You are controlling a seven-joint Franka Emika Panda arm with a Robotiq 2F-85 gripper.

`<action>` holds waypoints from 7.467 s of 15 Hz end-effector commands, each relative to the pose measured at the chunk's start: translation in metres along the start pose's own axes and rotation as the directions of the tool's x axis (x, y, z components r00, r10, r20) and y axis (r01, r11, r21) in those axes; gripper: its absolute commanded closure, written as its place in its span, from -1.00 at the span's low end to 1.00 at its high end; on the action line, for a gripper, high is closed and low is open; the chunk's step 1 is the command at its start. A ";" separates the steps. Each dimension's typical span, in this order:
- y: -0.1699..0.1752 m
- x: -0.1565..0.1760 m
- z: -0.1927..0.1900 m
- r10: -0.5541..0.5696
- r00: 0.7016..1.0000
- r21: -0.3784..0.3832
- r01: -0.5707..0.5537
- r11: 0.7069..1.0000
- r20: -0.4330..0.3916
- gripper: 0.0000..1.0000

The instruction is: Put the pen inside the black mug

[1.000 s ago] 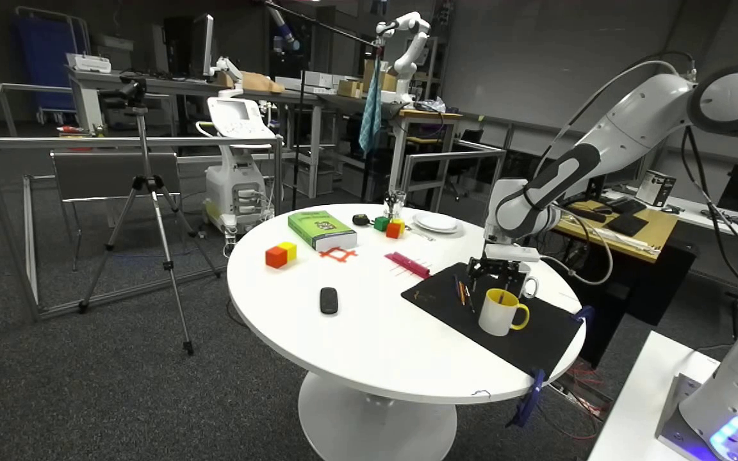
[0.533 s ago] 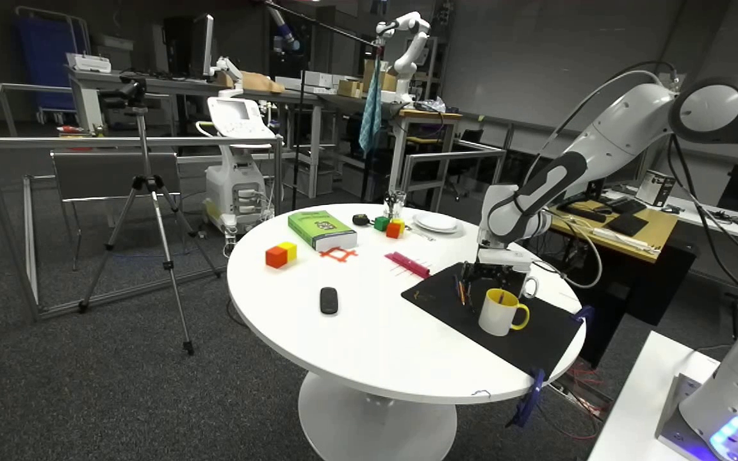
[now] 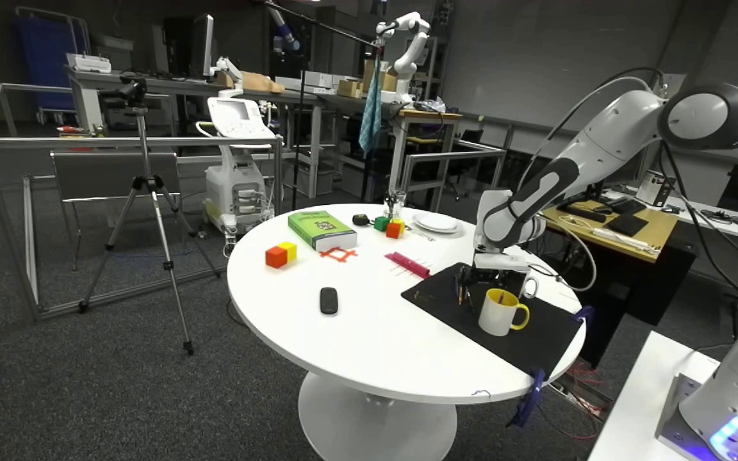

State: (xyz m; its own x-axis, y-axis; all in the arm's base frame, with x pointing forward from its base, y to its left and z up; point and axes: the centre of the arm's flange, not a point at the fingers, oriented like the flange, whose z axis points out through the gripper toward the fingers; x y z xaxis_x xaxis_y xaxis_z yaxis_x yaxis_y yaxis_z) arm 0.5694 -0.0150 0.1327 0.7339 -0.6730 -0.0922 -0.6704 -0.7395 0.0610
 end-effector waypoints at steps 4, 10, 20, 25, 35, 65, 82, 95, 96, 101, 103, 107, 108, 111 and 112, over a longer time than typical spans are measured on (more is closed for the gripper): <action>-0.007 0.006 0.003 0.014 1.000 -0.003 -0.014 1.000 -0.016 -1.00; -0.002 0.016 0.002 0.023 0.997 -0.022 -0.024 0.999 -0.069 -1.00; -0.005 0.032 0.005 0.043 0.986 -0.007 -0.045 0.999 -0.160 -1.00; -0.014 0.029 0.006 0.048 0.982 0.006 -0.048 0.999 -0.182 -1.00; -0.024 0.006 -0.001 0.012 0.989 -0.020 -0.015 1.000 -0.145 -1.00; -0.012 0.002 -0.058 -0.001 0.984 -0.005 0.000 1.000 -0.177 1.00; -0.025 -0.018 -0.036 -0.081 0.988 -0.027 0.078 0.997 -0.130 -1.00; -0.024 -0.014 -0.020 -0.100 0.988 -0.056 0.094 0.994 -0.114 -1.00; -0.023 -0.013 -0.019 -0.100 0.989 -0.057 0.094 0.994 -0.113 -1.00; -0.022 -0.013 -0.011 -0.102 0.989 -0.070 0.095 0.993 -0.105 -1.00; -0.021 -0.012 -0.008 -0.101 0.990 -0.074 0.094 0.993 -0.102 -1.00; -0.021 -0.012 -0.008 -0.098 0.990 -0.075 0.090 0.993 -0.103 -0.19; -0.021 -0.012 -0.008 -0.097 0.990 -0.074 0.090 0.993 -0.105 -0.04; -0.021 -0.011 -0.009 -0.097 0.990 -0.071 0.090 0.993 -0.105 0.43; -0.021 -0.012 -0.009 -0.097 0.990 -0.070 0.090 0.993 -0.104 0.60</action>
State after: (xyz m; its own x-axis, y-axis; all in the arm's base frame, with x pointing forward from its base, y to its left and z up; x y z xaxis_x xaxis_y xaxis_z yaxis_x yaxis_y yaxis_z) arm 0.5782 0.0147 0.1381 0.7908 -0.6119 0.0157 -0.6095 -0.7849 0.1114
